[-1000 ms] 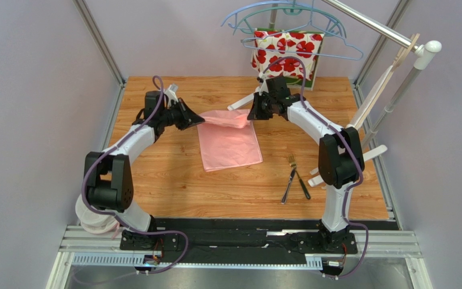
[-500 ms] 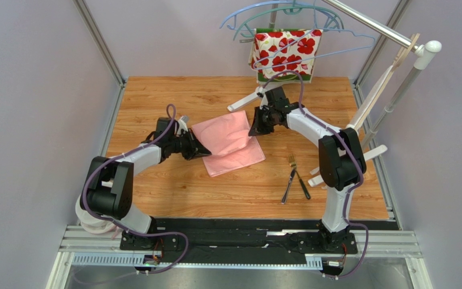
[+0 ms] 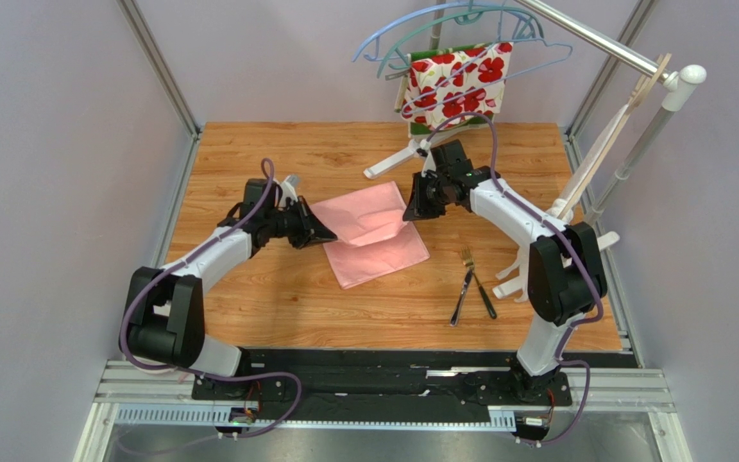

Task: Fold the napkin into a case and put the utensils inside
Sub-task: Smooth out the square-folded napkin at the center of the board.

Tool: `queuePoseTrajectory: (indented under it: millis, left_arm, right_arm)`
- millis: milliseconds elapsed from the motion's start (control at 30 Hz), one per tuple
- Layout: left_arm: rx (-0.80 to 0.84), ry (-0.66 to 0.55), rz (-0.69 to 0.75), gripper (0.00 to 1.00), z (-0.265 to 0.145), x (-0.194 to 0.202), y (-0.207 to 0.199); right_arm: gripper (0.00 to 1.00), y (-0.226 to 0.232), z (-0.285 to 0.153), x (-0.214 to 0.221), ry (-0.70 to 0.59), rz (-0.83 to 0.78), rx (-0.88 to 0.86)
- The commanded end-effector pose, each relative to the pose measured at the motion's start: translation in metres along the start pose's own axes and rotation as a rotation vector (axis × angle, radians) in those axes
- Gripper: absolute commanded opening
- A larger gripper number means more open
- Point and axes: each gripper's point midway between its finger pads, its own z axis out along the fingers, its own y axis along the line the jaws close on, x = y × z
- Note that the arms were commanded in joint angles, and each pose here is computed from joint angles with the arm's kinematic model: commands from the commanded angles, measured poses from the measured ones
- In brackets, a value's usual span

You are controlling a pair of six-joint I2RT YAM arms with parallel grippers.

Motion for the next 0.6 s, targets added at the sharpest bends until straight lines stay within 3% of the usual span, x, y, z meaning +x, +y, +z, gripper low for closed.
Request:
queuePoseTrajectory:
  millis: [0,200,567]
  left_arm:
    - [0.076,-0.027,0.074,0.0,-0.011,-0.023,-0.039]
    - [0.106,-0.047,0.118,0.0,-0.026,-0.018,-0.069]
    - [0.083,0.091,0.045,0.0,0.004,0.067,-0.041]
  right_arm:
    - [0.0,0.021,-0.038,-0.032,-0.123,-0.048,-0.001]
    - [0.0,0.022,-0.052,-0.037,-0.145,-0.059,0.012]
    - [0.0,0.002,-0.055,-0.003,-0.089,-0.045,0.065]
